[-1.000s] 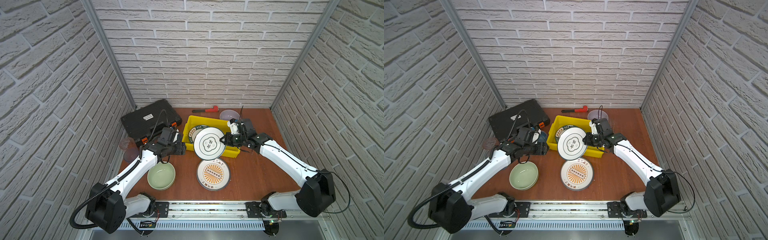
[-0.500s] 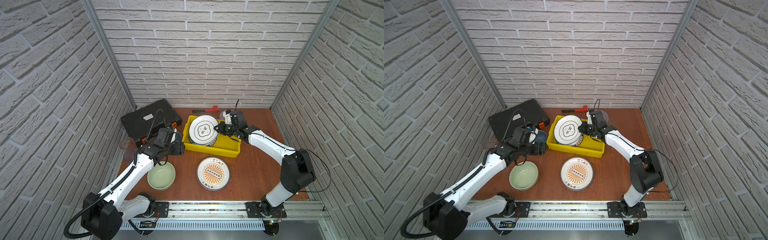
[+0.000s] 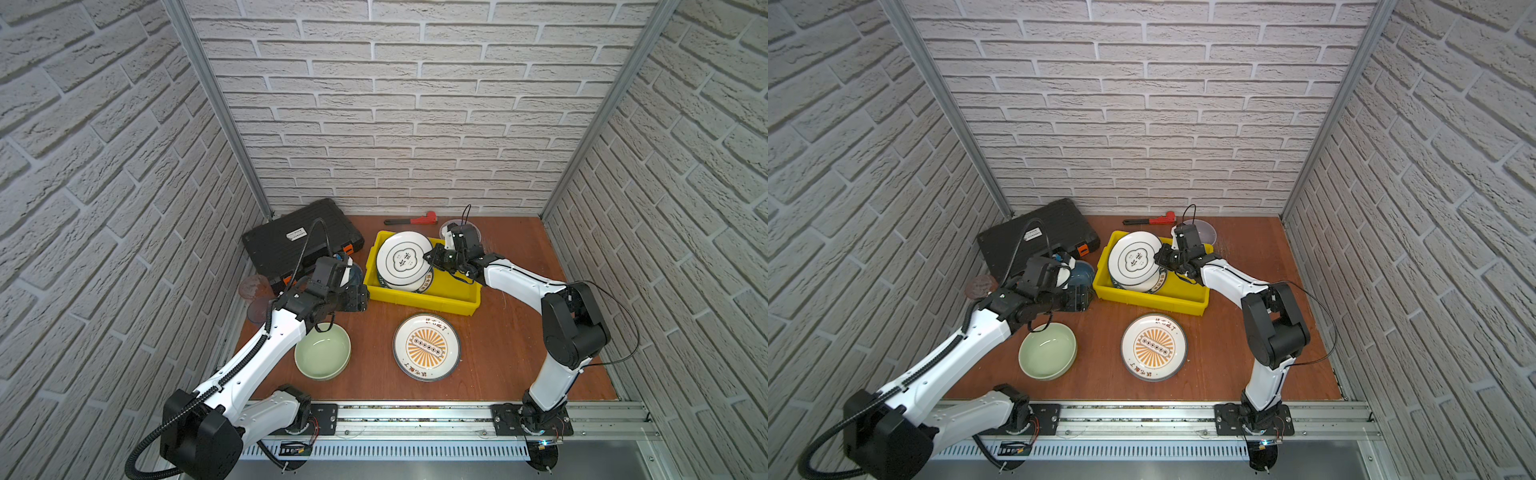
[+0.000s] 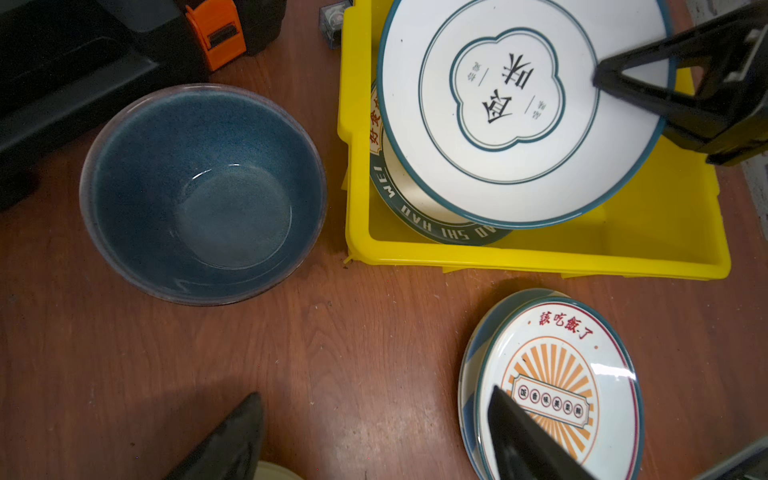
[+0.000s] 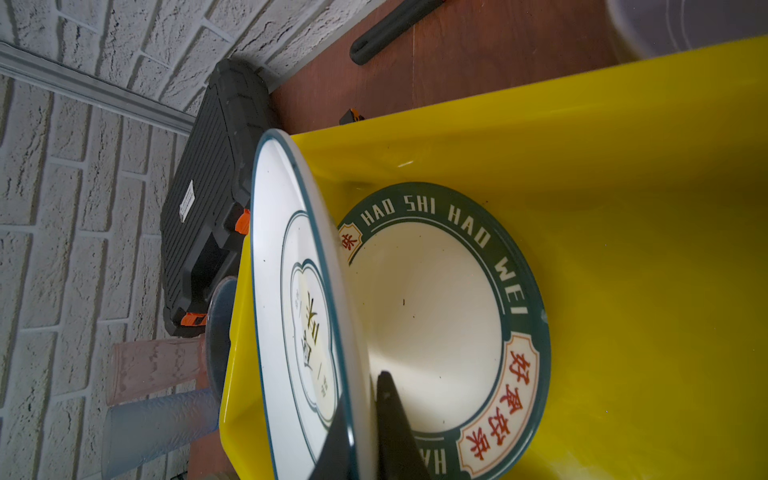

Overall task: Place the mixed dishes into the plastic bin
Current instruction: 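Lower the white plates into the yellow bin and open the right gripper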

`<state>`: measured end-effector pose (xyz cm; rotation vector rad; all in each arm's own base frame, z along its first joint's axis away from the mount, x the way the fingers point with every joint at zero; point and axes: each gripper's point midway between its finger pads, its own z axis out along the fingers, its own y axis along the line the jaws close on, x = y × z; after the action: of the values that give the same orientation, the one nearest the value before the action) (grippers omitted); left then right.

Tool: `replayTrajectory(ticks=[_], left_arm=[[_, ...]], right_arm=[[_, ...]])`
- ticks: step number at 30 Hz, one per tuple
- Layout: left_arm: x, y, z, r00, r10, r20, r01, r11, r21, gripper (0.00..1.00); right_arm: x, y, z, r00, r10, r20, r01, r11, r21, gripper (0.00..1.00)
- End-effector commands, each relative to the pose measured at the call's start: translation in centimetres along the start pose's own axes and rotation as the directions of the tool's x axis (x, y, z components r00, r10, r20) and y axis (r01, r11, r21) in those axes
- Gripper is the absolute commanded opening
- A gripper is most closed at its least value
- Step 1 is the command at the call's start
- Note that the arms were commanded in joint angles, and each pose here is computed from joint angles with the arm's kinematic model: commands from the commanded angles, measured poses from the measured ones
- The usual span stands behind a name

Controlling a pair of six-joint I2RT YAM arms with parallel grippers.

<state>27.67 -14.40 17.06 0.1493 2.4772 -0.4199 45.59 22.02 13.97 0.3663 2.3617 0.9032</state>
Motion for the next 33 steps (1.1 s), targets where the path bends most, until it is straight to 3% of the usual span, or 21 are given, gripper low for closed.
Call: replayTrajectory(ticks=[1,21,33], left_arm=[[-0.2,0.0,0.0,1.0,0.016,0.01,-0.016,1.0,0.002,0.84],[-0.2,-0.1,0.3,1.0,0.006,0.001,-0.006,1.0,0.013,0.85],[-0.2,-0.3,0.5,1.0,0.004,-0.001,-0.004,1.0,0.02,0.86]], right_arm=[[-1.8,1.4,0.4,0.998,0.001,0.068,0.004,0.998,-0.064,0.06],[0.7,-1.0,3.7,0.999,0.047,-0.004,-0.047,0.998,-0.043,0.06],[1.6,-2.3,4.1,0.999,0.042,-0.029,-0.042,0.999,-0.004,0.16]])
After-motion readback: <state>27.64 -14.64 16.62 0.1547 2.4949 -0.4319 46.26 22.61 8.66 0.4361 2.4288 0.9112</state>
